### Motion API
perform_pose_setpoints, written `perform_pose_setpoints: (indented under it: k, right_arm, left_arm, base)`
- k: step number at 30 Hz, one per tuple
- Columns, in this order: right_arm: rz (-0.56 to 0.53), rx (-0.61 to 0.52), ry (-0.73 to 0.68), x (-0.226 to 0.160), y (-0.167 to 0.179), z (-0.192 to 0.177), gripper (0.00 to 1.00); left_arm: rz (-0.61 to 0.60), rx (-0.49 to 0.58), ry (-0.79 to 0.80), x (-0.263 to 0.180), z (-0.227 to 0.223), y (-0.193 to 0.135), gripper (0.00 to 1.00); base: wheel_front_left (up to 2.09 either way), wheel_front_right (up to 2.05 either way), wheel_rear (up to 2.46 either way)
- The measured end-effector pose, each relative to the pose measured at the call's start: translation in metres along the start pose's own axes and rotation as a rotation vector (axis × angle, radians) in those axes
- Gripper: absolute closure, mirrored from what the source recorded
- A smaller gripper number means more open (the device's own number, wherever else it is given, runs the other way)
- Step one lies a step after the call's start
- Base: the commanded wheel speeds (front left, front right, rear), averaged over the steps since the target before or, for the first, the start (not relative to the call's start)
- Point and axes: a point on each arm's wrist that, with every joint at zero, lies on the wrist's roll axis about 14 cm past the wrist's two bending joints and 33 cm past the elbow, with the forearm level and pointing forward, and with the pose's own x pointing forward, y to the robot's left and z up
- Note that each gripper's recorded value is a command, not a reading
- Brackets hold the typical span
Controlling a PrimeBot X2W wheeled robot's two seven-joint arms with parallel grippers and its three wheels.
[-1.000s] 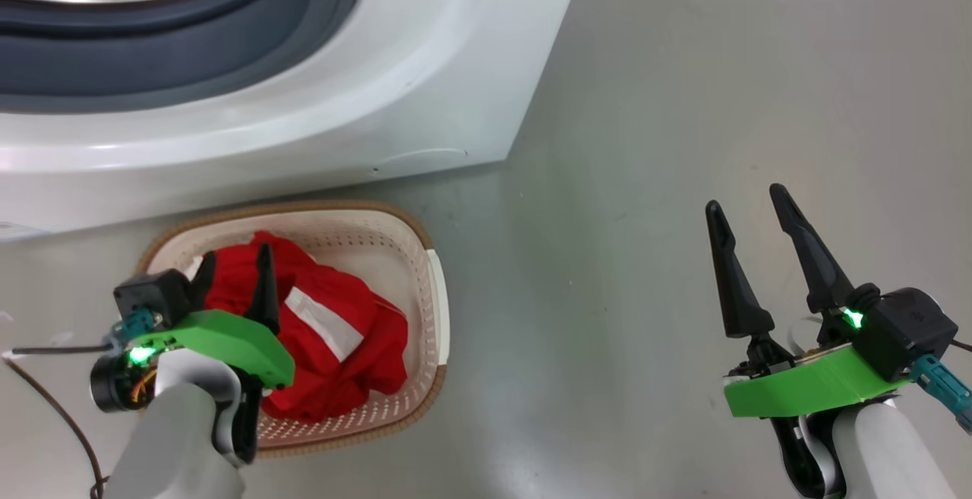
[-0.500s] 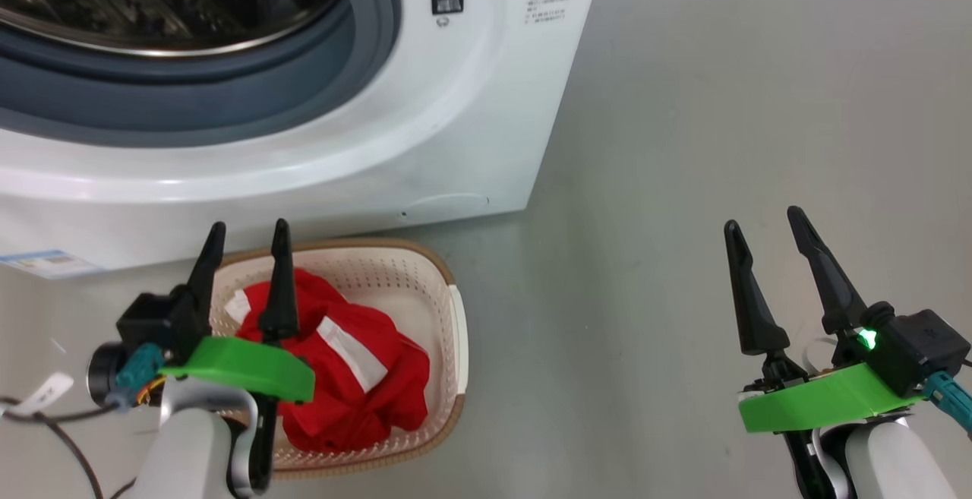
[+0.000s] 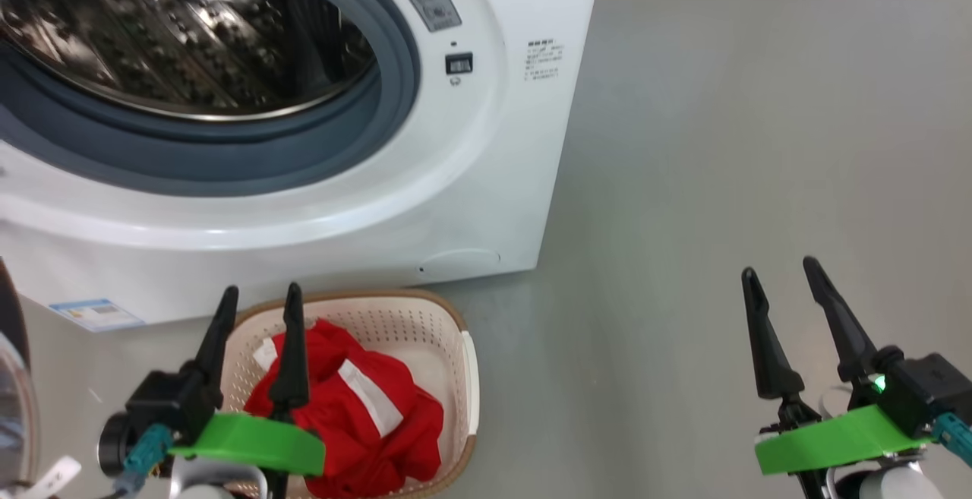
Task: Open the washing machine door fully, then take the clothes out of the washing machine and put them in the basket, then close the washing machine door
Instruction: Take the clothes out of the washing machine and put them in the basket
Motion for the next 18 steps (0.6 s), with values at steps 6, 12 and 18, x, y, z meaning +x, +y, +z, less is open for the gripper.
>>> perform_pose_setpoints:
  k: [6, 12, 18]
  right_arm:
    - [-0.003, -0.013, -0.018, -0.012, -0.001, 0.008, 0.00]
    - [-0.002, -0.031, -0.035, -0.024, -0.001, 0.015, 0.00]
    - [-0.004, -0.032, -0.046, -0.038, -0.002, 0.019, 0.00]
  left_arm:
    - [0.005, -0.004, -0.014, -0.020, 0.007, 0.002, 0.00]
    - [0.011, -0.001, -0.038, -0.036, 0.016, 0.002, 0.00]
    - [0.019, 0.003, -0.043, -0.054, 0.019, 0.002, 0.00]
  base:
    - [0.00, 0.00, 0.00]
    - [0.00, 0.00, 0.00]
    - [0.00, 0.00, 0.00]
